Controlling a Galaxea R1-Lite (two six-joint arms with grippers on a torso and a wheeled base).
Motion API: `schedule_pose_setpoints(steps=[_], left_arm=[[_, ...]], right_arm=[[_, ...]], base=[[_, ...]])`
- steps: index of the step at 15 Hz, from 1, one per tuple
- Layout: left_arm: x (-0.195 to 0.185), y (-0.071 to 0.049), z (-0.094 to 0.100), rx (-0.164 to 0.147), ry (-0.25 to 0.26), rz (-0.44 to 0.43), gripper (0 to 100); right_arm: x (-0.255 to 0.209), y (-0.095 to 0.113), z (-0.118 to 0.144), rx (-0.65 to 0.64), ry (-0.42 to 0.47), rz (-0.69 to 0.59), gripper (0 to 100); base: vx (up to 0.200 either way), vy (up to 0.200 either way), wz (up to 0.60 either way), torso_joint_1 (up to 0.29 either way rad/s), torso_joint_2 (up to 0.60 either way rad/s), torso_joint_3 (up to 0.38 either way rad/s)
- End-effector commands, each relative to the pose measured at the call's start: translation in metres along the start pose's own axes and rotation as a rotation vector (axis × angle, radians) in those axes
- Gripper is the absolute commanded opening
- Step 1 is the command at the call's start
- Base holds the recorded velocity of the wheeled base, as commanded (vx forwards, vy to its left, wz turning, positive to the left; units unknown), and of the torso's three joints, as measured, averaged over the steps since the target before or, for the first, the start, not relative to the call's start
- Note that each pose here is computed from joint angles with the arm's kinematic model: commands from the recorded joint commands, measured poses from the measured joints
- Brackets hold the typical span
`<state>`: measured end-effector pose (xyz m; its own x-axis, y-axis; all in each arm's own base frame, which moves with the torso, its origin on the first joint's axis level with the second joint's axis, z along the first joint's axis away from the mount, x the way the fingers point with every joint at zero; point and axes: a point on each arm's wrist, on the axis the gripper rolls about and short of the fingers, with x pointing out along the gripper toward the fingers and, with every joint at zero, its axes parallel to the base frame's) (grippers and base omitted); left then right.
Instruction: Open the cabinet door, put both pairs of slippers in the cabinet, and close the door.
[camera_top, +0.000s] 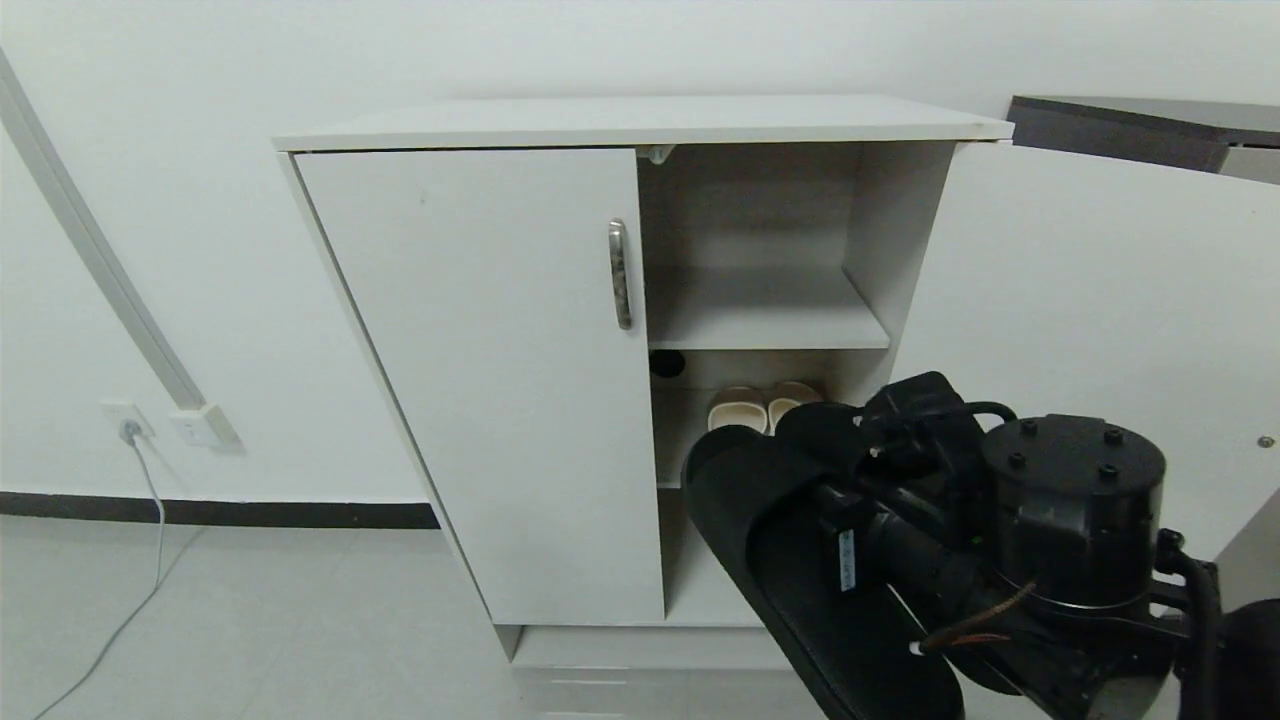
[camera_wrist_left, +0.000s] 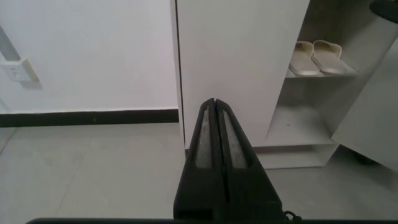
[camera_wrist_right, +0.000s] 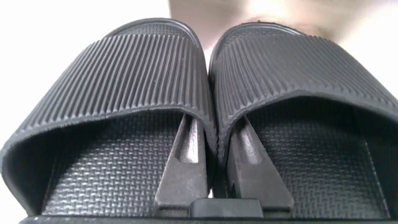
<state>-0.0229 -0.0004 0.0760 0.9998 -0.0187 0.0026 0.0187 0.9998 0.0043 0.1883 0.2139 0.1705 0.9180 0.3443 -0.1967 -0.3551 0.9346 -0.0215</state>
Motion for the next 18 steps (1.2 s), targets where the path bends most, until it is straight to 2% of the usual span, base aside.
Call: schedule_pose_setpoints(steps=[1,4,10,13,18], left_arm=[[0.000,0.000,0.000,0.000,0.001,0.000,0],[0.000,0.000,0.000,0.000,0.003,0.000,0],[0.000,0.000,0.000,0.003,0.003,-0.001,0],[0.000,0.000,0.000,0.003,0.003,0.000,0],[0.000,0.000,0.000,0.003,0.001,0.000,0]], right_arm=[[0.017,0.023,-0.002,0.005,0.000,-0.042,0],[0.031,0.046,0.013,0.043,-0.037,-0.177,0],[0.041,0.044,0.073,0.109,-0.018,-0.281,0],[0.049,0.041,0.083,0.127,-0.019,-0.305,0],[0.055,0.034,0.079,0.126,-0.007,-0.330,0]], base=[[0.000,0.000,0.00,0.000,0.00,0.000],[0.000,0.000,0.00,0.000,0.00,0.000],[0.000,0.000,0.00,0.000,0.00,0.000],[0.000,0.000,0.00,0.000,0.00,0.000],[0.000,0.000,0.00,0.000,0.00,0.000]])
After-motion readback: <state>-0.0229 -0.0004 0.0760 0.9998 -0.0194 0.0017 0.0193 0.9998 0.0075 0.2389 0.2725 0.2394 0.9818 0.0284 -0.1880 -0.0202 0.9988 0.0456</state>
